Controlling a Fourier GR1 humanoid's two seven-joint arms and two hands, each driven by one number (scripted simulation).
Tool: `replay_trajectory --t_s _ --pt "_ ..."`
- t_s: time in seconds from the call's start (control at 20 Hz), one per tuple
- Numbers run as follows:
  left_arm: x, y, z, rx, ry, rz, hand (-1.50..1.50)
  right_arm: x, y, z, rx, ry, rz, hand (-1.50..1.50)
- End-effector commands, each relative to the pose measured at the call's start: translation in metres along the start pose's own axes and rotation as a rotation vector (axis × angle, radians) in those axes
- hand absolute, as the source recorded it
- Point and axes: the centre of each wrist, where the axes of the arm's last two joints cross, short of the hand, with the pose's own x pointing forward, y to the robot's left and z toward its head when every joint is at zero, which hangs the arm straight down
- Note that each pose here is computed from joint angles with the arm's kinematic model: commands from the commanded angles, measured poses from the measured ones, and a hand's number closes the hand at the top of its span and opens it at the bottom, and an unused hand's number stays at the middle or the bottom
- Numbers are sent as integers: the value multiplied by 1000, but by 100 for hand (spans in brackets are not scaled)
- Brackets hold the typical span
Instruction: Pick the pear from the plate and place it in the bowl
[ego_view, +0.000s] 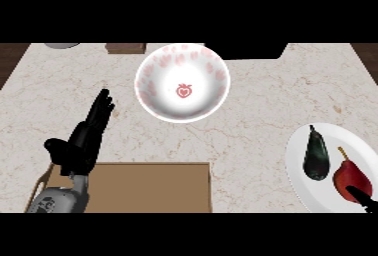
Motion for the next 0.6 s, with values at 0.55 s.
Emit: replay_trajectory --t_s 0.55 --pt "-5 -6 3 -34 -1 10 0 52 -26 -49 236 438 199 -150"
